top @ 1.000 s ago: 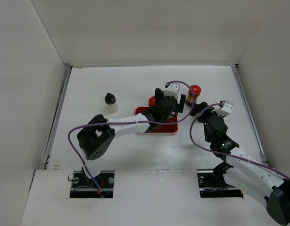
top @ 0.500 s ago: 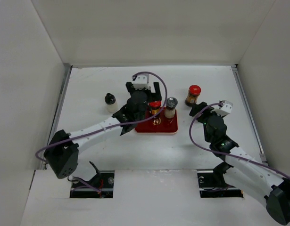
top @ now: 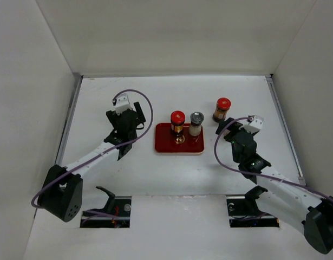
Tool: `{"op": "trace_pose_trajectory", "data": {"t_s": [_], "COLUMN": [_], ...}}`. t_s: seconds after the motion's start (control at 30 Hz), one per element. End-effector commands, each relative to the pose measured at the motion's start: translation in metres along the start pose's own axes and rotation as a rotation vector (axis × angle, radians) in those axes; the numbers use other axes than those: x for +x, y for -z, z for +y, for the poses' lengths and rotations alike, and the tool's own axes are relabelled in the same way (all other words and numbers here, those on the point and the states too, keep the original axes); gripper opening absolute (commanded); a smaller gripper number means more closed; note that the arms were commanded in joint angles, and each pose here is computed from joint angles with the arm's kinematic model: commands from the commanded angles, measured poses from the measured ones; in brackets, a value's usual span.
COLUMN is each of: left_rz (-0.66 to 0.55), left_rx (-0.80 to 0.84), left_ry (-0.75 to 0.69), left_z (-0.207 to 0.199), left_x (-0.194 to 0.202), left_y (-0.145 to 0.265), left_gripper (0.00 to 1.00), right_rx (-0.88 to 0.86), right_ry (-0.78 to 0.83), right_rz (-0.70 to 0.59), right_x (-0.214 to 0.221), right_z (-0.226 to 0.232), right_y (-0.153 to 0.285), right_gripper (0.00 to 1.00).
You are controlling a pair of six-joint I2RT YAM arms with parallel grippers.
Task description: Organize the condiment bottles
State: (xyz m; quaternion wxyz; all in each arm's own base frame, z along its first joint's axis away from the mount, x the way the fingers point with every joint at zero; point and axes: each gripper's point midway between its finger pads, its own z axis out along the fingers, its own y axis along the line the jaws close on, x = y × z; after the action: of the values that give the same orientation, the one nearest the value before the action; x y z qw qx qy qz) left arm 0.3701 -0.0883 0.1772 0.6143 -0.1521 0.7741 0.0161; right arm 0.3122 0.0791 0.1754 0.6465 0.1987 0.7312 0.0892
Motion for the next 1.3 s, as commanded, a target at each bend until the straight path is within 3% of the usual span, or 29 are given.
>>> {"op": "trace_pose_trajectory", "data": {"t_s": [0.0,0.17,0.53,0.73,1.0,1.1,1.27], "left_rz": [-0.007,-0.003,-0.007,0.005,0.035,0.029,0.015], "left_rx": [0.007,-0.033,-0.087,-0.096,-0.106,-0.086,-0.062], "left_ry": [0.047,0.057,0.059,0.050,0.033,0.040,0.058], "left_z": [-0.008,-0.005,0.004,0.004,0.008,0.004,0.000], "left_x": [-0.002,0.001,0.001,0.005,0.020,0.018,0.011], "left_y": [-0.012,-0.029,-0.054,-0.062,-0.066,-0.063,-0.057], "left_gripper": [0.84,0.74,0.74,0.65,0.65,0.59,0.40], "right_rx": [-0.024,-0.023,-0.034,-0.036,-0.043,-0.042,-0.042], "right_ry": [-0.037,-0.033,-0.026,-0.029,-0.042,-0.033,-0.034], "right_rz": [-0.043,-0.043,-0.034,-0.037,-0.044,-0.036,-0.039], "right_x": [-0.018,-0.018,-0.015,-0.016,-0.017,-0.015,-0.017], "right_z": [0.014,0.015,0.018,0.019,0.019,0.019,0.018], "right_y": [-0.003,-0.002,-0.003,-0.002,-0.001,-0.001,0.000], "right_gripper": [1.00,1.00,1.00,1.00,1.00,1.00,1.00]}}
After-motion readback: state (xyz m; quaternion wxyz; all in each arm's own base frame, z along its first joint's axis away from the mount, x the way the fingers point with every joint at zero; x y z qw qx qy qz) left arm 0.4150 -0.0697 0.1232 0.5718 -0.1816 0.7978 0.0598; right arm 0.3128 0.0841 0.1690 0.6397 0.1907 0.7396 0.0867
